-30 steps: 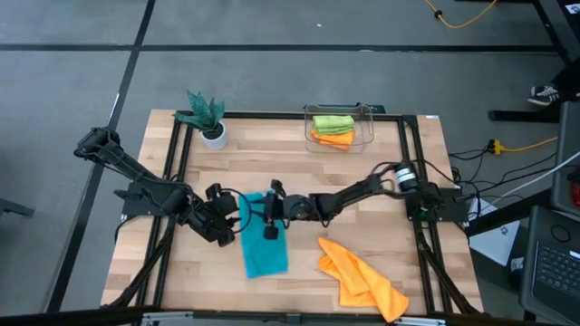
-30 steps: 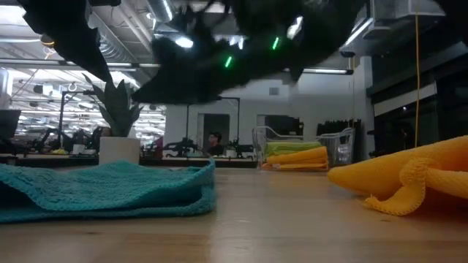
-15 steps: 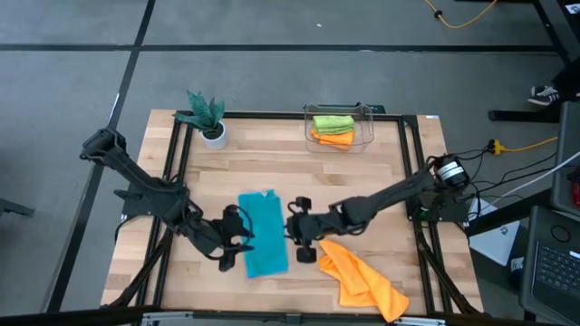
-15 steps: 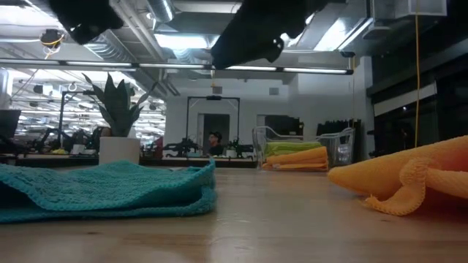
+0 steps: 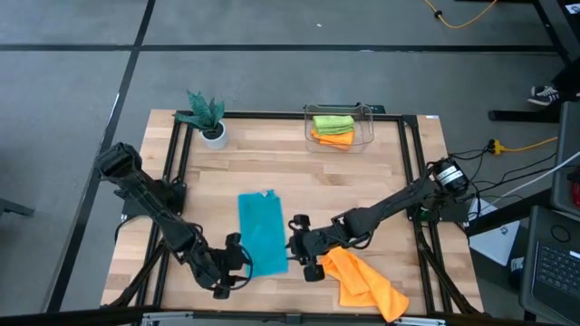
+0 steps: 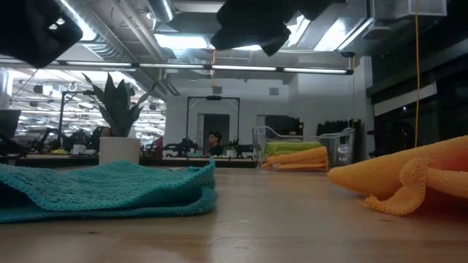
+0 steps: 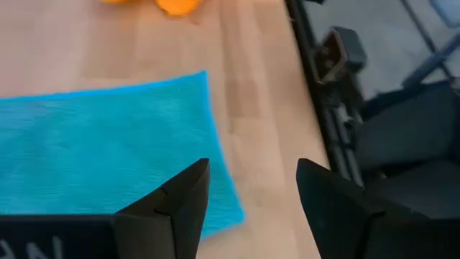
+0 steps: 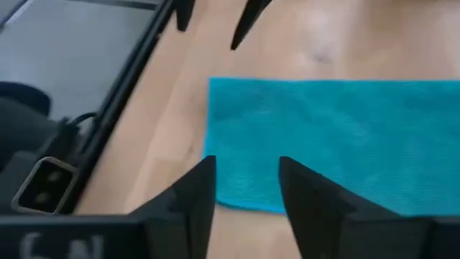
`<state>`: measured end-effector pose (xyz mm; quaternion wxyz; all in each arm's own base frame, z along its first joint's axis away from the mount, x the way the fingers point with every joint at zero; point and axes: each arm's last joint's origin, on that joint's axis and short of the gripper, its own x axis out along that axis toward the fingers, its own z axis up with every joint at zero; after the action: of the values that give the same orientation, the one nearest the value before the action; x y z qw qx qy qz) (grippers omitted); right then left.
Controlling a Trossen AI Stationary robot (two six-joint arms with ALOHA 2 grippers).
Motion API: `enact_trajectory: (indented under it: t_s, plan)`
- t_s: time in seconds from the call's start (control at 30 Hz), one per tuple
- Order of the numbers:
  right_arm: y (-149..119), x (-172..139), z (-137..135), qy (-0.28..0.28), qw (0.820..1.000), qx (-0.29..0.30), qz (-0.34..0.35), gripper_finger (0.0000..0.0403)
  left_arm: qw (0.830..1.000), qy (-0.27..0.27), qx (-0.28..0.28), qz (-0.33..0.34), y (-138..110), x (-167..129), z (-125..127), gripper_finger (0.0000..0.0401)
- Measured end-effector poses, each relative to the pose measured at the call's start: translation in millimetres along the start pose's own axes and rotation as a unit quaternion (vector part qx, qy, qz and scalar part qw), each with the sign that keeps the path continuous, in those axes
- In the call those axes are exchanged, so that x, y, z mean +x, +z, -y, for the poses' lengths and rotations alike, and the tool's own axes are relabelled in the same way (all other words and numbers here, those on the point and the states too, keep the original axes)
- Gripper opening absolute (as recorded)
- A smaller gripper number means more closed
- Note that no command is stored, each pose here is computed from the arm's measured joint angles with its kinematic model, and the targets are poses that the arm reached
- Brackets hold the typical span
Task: Fold microfiber towels
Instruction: Fold the blue microfiber towel
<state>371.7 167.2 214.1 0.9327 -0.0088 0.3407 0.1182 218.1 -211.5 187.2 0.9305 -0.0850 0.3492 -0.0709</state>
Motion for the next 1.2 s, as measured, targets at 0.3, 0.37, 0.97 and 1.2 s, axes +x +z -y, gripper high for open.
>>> enact_trajectory:
  t_s: [0.3,0.37,0.97,1.2]
  plan:
    - [-15.3,41.5,-6.3,0.029,0.997,-0.062,0.027,0.0267,1.000,0.006,0.014,-0.024,-11.4,16.3,0.7,0.0205]
    - [-23.3,49.9,-8.3,0.036,0.997,-0.074,0.013,0.0272,0.999,0.010,0.024,-0.031,-16.7,22.4,1.2,0.0205]
    - [-68.9,91.5,-19.9,0.051,0.993,-0.099,-0.052,0.0232,0.996,0.021,0.051,-0.070,-43.7,63.2,-3.5,0.0205]
    - [-71.0,94.2,-19.5,0.042,0.993,-0.097,-0.054,0.0218,0.995,0.002,0.051,-0.080,-44.0,62.3,-1.2,0.0207]
